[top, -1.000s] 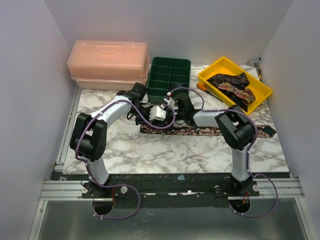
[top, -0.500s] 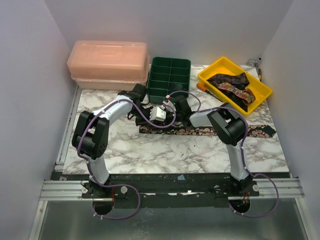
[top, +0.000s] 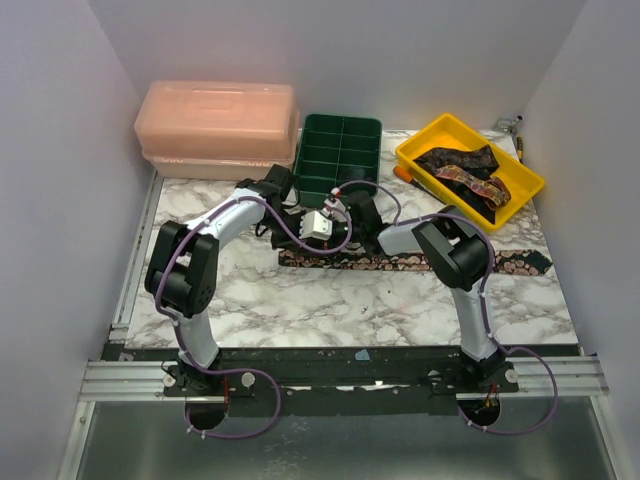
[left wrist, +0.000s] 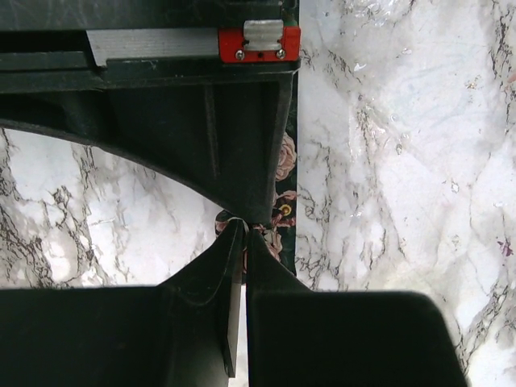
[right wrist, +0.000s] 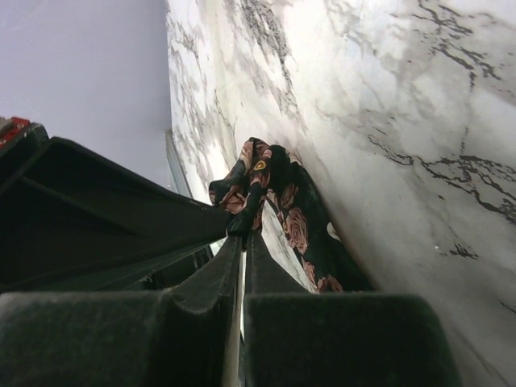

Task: Roll the ties
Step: Roll the tie at the center of the board.

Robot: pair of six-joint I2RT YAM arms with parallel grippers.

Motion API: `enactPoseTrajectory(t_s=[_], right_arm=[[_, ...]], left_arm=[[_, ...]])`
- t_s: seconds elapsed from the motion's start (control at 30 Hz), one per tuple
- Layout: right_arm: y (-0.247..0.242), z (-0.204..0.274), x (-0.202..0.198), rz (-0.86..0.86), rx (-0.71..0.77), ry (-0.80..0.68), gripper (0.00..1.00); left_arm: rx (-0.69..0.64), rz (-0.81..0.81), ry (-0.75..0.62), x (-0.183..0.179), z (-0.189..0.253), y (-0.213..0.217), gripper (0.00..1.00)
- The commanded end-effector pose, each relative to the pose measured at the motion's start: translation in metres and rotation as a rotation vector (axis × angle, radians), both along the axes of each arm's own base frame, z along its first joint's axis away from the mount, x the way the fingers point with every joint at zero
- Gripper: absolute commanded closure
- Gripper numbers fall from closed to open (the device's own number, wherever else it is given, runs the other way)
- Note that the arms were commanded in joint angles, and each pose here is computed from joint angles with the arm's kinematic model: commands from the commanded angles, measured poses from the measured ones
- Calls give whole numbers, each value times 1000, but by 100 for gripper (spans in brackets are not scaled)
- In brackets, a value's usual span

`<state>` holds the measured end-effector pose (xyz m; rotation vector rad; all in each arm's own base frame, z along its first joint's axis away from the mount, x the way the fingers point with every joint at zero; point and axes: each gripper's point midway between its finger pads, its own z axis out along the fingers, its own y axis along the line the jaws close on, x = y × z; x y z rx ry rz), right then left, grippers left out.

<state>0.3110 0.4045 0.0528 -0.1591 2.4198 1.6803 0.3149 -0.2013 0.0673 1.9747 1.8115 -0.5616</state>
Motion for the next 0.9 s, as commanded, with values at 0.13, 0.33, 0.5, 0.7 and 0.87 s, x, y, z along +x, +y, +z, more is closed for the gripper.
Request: enactPoseTrajectory(t_s=[0.13,0.33,0.5,0.7,0.87], right_arm=[[-3,-22,1,-2,-62,-23,100],[-9,-22,-3,6,-93,-37,99],[-11,-20,-6,11,-95,-45,99],[-7,-4,-8,24,-46,-49,92],[-3,3,-6,18,-22,-25,58]], left_arm=[[-54,-1,13,-1,10,0,81],[2,-54,-70,-3,5,25,59],[33,-62,-62,-7,-7,31,66],[40,-80,-46,-9,-10,22,83],[54,-102,-39,-12,-14,16,85]])
